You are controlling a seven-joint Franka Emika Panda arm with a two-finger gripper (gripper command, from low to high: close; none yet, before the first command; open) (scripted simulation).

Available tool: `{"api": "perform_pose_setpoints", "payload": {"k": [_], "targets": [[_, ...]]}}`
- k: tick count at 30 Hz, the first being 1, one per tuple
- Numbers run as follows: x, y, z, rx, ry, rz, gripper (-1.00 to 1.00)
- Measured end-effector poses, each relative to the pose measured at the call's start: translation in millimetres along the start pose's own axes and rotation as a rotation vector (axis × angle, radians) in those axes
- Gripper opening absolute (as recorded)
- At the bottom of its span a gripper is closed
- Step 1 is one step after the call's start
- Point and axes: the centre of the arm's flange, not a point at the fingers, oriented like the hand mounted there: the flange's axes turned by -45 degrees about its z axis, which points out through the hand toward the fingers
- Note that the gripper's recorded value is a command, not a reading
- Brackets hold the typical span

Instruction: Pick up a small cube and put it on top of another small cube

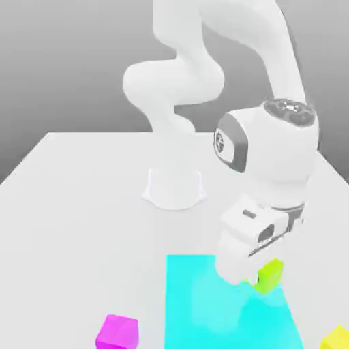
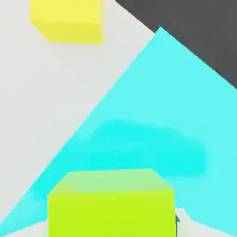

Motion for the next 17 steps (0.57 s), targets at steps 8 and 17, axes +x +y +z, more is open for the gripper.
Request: {"api": "perform_pose_setpoints", "payload": {"k": [8,17], "targets": [[-33.1,160.0,38.5,0.008,0.007,0.539,1.00],[-36.6,172.9,3.3,0.006,0.008,0.580,1.00]]}}
